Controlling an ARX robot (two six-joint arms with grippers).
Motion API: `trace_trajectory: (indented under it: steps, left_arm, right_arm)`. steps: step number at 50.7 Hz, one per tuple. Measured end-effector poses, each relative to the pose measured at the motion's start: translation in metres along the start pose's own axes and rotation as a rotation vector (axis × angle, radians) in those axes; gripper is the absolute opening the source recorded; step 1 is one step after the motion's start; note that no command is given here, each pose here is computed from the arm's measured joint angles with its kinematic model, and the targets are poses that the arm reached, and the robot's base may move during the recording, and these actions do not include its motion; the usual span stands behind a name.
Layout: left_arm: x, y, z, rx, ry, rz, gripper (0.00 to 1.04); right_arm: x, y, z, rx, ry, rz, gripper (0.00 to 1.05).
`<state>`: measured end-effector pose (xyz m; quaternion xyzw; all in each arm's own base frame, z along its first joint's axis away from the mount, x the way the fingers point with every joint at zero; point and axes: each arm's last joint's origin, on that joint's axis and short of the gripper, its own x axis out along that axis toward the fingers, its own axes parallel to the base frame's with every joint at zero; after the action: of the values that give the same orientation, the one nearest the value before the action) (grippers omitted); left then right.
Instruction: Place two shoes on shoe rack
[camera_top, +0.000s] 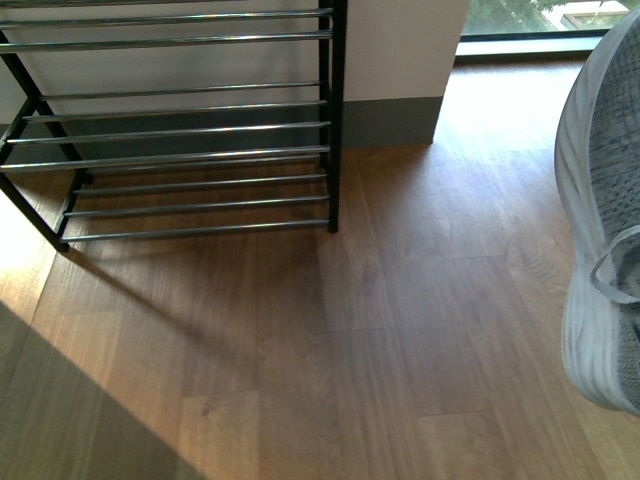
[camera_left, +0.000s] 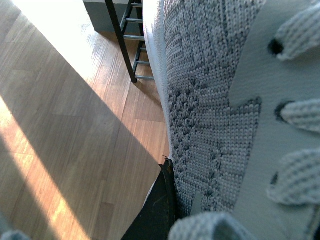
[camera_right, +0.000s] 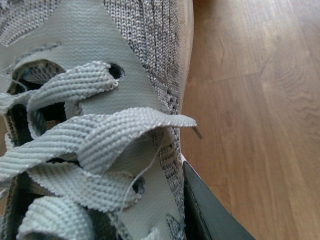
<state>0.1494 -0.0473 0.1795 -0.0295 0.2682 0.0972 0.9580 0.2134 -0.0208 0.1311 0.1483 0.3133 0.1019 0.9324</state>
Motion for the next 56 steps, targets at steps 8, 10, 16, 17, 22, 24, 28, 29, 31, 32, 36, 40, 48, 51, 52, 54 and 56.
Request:
trace_trajectory:
  steps: [8, 10, 16, 17, 22, 24, 28, 29, 31, 32, 36, 40, 48, 51, 52, 54, 56]
  left_arm:
    - [0.0001, 0.0, -0.0001, 0.001, 0.001, 0.0, 0.03]
    - [0.0001, 0.0, -0.0001, 0.001, 0.001, 0.0, 0.03]
    - [0.0002, -0.0001, -0.0001, 0.001, 0.002, -0.001, 0.03]
    - [0.0002, 0.0, -0.0001, 0.001, 0.002, 0.0, 0.03]
    - [0.0003, 0.0002, 0.0, 0.0, 0.0, 0.006, 0.03]
    - [0.0004, 0.0006, 0.0001, -0.001, -0.002, 0.012, 0.03]
    - [0.0004, 0.0007, 0.0001, -0.001, -0.002, 0.014, 0.03]
    - [0.0004, 0.0007, 0.0001, -0.001, -0.002, 0.014, 0.03]
    - [0.0004, 0.0007, 0.0002, -0.001, -0.002, 0.011, 0.03]
    - [0.0004, 0.0006, 0.0002, -0.001, -0.002, 0.01, 0.03]
    - [0.0005, 0.0006, 0.0, -0.001, 0.0, 0.008, 0.03]
    - [0.0004, 0.0005, 0.0, -0.001, 0.0, 0.006, 0.03]
    - [0.0004, 0.0003, 0.0, -0.001, 0.002, 0.001, 0.03]
    - [0.0004, 0.0003, 0.0, -0.001, 0.002, 0.001, 0.03]
    - [0.0004, 0.0004, 0.0, -0.001, 0.002, 0.002, 0.03]
    - [0.0004, 0.0004, 0.0, -0.001, 0.001, 0.003, 0.03]
    - [0.0004, 0.0004, 0.0, -0.001, 0.001, 0.004, 0.03]
  right_arm:
    - [0.0, 0.0, 0.0, 0.0, 0.0, -0.001, 0.04]
    - [0.0, 0.0, 0.0002, 0.0, -0.001, -0.001, 0.04]
    - [0.0, 0.0, 0.0, 0.0, 0.0, -0.001, 0.04]
    - [0.0, 0.0, 0.0, 0.0, 0.0, -0.002, 0.04]
    - [0.0003, 0.0006, -0.0001, -0.001, 0.001, 0.002, 0.04]
    - [0.0005, 0.0012, -0.0002, -0.003, 0.003, 0.006, 0.04]
    - [0.0005, 0.0016, -0.0002, -0.003, 0.003, 0.014, 0.04]
    - [0.0005, 0.0016, -0.0002, -0.004, 0.003, 0.015, 0.04]
    - [0.0005, 0.0015, -0.0002, -0.004, 0.003, 0.014, 0.04]
    - [0.0005, 0.0015, -0.0002, -0.004, 0.003, 0.013, 0.04]
    - [0.0005, 0.0012, -0.0003, -0.003, 0.003, 0.005, 0.04]
    - [0.0005, 0.0011, -0.0002, -0.003, 0.002, 0.004, 0.04]
    - [0.0003, 0.0006, -0.0002, -0.002, 0.001, -0.001, 0.04]
    - [0.0003, 0.0007, -0.0001, -0.002, 0.001, -0.001, 0.04]
    - [0.0004, 0.0007, -0.0002, -0.003, 0.001, 0.0, 0.04]
    - [0.0003, 0.0007, -0.0001, -0.003, 0.001, 0.0, 0.04]
    - [0.0003, 0.0007, -0.0001, -0.003, 0.001, 0.0, 0.04]
